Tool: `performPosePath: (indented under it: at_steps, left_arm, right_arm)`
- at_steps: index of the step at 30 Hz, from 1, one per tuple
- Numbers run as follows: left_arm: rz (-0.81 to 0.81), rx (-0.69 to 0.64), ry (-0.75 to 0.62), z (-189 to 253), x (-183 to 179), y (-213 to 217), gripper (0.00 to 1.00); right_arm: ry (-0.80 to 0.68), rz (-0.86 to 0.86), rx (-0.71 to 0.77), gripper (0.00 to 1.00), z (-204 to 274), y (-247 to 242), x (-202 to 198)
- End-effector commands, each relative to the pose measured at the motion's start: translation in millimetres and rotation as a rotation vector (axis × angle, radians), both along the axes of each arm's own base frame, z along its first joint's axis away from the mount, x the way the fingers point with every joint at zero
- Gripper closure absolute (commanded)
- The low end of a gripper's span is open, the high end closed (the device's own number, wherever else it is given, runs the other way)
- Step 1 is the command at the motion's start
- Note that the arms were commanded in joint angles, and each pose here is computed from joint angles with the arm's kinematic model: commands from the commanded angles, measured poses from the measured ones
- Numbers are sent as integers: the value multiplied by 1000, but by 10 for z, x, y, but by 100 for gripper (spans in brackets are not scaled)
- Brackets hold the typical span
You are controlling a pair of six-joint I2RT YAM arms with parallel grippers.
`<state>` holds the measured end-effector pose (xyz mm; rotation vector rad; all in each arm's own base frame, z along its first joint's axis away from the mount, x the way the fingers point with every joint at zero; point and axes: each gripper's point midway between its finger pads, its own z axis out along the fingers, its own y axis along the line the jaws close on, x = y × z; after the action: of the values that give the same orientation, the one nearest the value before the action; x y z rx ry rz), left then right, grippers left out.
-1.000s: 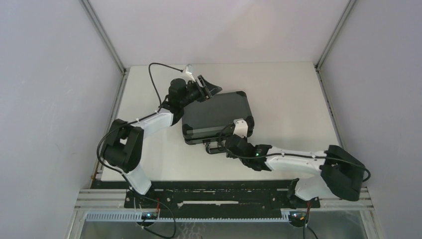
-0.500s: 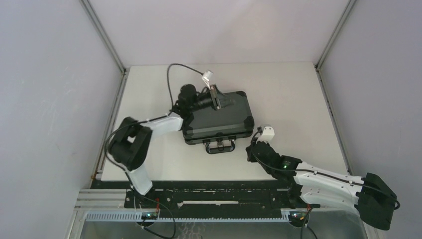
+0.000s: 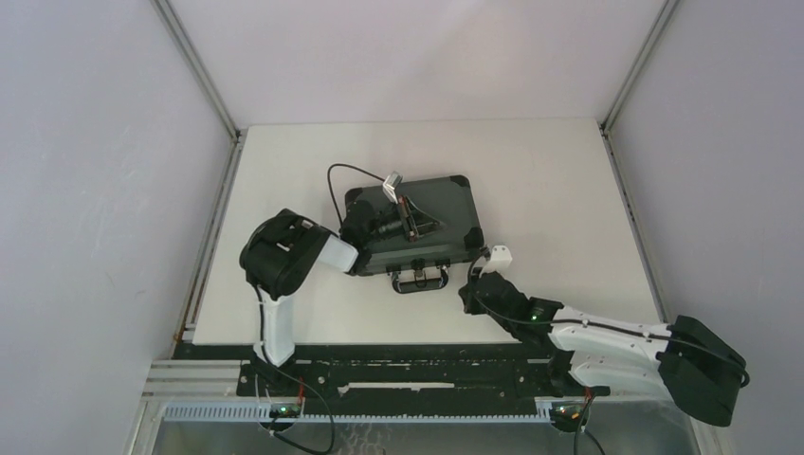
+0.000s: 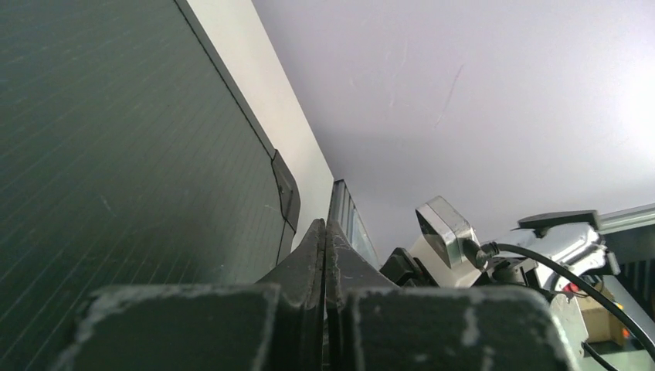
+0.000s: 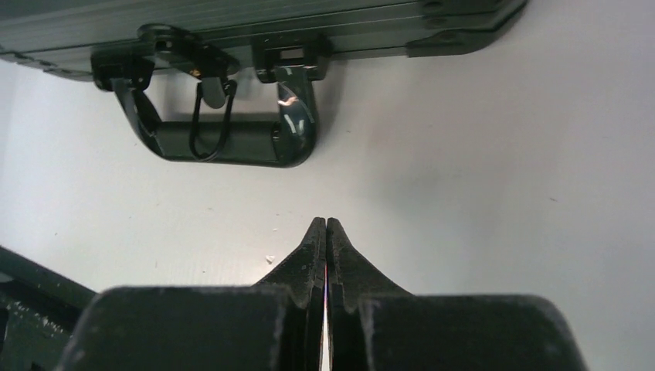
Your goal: Pack up texas hold em set
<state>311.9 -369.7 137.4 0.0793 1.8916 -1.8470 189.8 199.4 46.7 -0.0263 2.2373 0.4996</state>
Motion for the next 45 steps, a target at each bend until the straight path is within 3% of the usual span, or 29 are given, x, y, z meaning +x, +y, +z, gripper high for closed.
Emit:
performPosePath:
  at_steps: [1,7,16,22,26,33,45]
  left_arm:
    - [-21,248,214,-931,-325,188,100]
    - [15,302,261,-1160,-391,325,100]
    - [40,356,269,-1241,-396,436,100]
    - [46,378,272,-1272,-375,472,100]
    - [58,386,271,-1265,-356,510,100]
    - [62,394,276,-1277,-341,536,100]
    - [63,383,266,-1214,-331,524,100]
  right_arm:
    - [-30,92,115,100,100,355,71]
    - [20,232,302,100,84,794,-28]
    - [27,298,405,100,-45,1021,-47]
    - [36,234,353,100,-284,1012,91]
    - [32,215,400,100,-313,1036,167]
    - [-40,251,515,100,-161,1131,293]
    - [-147,307,475,100,163,1159,531]
